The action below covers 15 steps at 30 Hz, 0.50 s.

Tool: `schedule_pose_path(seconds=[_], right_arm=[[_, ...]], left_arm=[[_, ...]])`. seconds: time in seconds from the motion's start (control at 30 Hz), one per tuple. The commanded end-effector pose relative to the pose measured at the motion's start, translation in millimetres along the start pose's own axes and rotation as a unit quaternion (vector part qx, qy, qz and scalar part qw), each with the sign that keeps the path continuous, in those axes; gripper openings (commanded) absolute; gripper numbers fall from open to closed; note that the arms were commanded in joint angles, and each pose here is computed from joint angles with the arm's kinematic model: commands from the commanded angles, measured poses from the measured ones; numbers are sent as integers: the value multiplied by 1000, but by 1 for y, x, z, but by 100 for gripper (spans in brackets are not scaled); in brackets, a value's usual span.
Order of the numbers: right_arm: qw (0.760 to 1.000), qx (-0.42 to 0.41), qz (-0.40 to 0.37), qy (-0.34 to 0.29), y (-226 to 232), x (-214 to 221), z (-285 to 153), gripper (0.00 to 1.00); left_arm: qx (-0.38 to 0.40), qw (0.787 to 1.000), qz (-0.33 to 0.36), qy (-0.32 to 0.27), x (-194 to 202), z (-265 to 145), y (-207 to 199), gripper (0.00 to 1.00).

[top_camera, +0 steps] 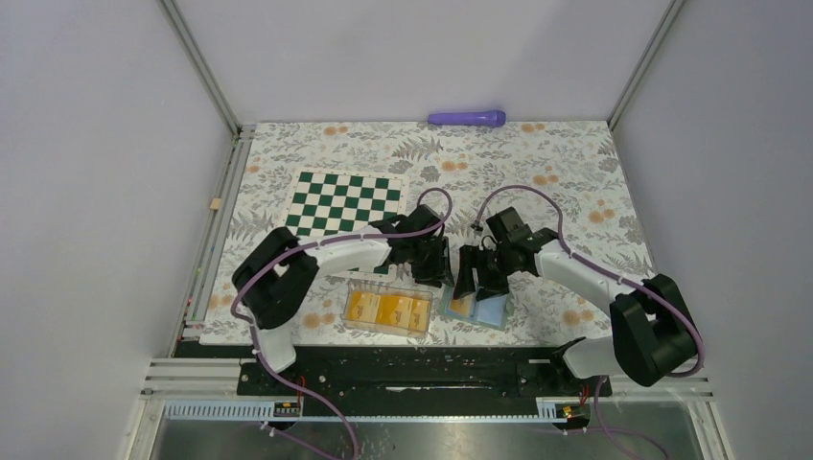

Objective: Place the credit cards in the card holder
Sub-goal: Insert the credit card into the card holder.

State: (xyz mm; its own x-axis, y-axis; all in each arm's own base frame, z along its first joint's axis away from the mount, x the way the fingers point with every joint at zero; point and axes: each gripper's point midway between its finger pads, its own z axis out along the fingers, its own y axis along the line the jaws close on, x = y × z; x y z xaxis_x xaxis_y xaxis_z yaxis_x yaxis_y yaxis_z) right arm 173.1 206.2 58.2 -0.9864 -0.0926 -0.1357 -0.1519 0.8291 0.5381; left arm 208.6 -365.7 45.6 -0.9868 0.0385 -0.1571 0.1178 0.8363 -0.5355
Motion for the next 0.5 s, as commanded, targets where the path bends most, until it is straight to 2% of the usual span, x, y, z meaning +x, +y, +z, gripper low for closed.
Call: schedule_pose_path(seconds=[0.0, 0.2, 0.47], right_arm=[[999, 37, 6, -5, -12, 5, -5, 70], [996, 74, 40, 10, -35, 15, 6, 59], [991, 114, 65, 23, -59, 22, 12, 38]], left_arm=[[67, 996, 24, -58, -19, -23, -33, 39], [112, 993, 35, -33, -12, -15, -48, 40], [73, 997, 32, -11, -5, 5, -32, 41]])
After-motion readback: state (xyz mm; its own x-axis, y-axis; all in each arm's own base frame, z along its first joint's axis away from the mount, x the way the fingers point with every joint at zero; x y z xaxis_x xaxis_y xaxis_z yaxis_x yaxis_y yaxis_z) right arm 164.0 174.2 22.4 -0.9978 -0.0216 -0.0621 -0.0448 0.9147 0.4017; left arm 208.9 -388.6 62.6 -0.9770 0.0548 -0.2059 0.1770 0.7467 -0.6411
